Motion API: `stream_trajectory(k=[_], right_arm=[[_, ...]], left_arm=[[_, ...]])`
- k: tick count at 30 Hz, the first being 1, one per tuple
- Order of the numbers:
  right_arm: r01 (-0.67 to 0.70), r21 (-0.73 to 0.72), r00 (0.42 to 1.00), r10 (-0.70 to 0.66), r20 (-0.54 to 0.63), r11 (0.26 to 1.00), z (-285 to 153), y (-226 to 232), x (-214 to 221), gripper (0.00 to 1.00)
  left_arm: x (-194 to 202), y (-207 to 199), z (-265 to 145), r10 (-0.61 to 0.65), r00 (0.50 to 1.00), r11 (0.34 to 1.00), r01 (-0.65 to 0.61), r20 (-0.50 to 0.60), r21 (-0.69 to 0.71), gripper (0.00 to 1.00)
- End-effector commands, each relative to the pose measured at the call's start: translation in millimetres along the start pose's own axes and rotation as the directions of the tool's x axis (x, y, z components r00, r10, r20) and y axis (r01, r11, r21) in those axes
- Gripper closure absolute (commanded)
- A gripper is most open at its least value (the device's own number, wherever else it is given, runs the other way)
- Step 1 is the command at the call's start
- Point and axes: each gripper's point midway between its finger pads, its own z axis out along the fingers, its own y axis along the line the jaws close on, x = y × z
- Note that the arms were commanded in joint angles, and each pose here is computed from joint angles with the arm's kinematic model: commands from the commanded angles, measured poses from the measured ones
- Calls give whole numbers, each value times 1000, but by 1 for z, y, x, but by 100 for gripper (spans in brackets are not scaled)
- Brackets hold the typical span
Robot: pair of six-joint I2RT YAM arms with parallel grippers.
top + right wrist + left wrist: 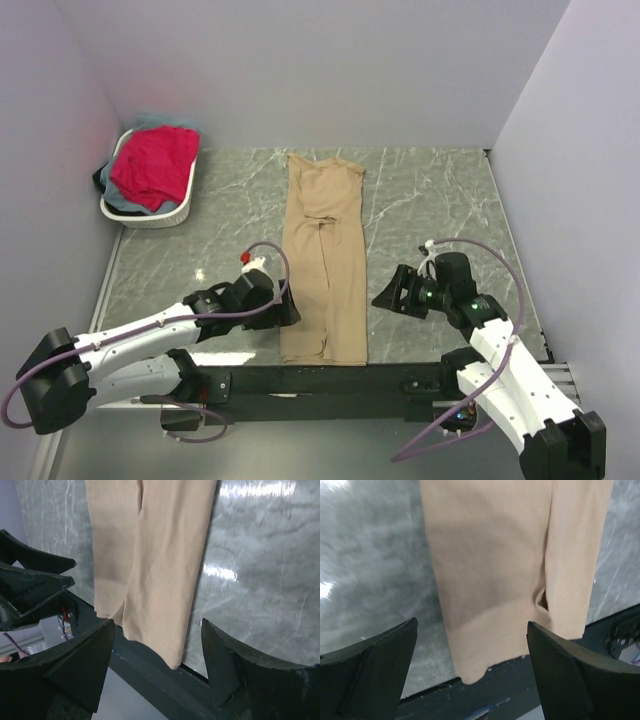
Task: Fold and stack the t-shirts
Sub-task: Fold the tshirt
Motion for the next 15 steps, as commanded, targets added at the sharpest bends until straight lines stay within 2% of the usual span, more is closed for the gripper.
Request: stream_trajectory(k=[1,13,15], right_arm=[[-51,-4,998,51,-26,999,-3,-2,18,24],[-34,36,999,35,-28,999,-7,3,29,26],[-22,40,999,24,-47,999,-4,4,33,29]], left_arm=[[17,-13,0,-8,1000,1000,8,-29,4,5],[70,1,-4,97,988,960,-125,-123,-250,13],[73,0,-4,103,987,957,-132,-125,-258,21]])
